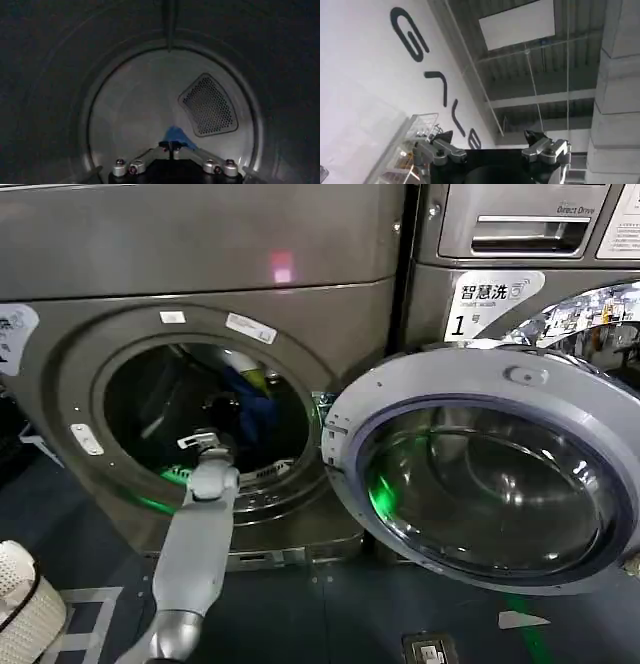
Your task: Grasp the clothes from the dryer.
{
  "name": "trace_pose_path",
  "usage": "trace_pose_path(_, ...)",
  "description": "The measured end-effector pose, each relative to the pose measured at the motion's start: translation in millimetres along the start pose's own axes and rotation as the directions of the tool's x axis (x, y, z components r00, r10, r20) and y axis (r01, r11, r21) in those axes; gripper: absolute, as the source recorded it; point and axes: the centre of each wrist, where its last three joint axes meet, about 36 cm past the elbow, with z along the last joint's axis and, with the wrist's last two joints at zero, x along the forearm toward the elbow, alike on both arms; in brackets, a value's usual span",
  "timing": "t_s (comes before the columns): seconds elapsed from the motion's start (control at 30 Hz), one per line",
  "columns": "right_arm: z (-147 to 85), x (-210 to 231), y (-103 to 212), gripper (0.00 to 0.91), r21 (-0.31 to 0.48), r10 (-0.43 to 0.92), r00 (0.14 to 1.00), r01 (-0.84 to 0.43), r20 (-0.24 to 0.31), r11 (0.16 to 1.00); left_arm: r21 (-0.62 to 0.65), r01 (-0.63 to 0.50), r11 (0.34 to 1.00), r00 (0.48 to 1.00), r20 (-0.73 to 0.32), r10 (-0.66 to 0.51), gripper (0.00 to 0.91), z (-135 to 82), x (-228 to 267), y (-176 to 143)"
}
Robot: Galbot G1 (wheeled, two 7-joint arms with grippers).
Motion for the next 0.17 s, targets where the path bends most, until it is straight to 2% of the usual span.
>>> trace_pose_path(0.17, -0.9, 0.0, -1.0, 0.907, 0.004, 0.001, 1.000, -0.001, 0.000, 1.000, -0.003, -0.010, 1.000, 1.000, -0.002, 0.010, 0.000, 0.0, -0.4, -0.8)
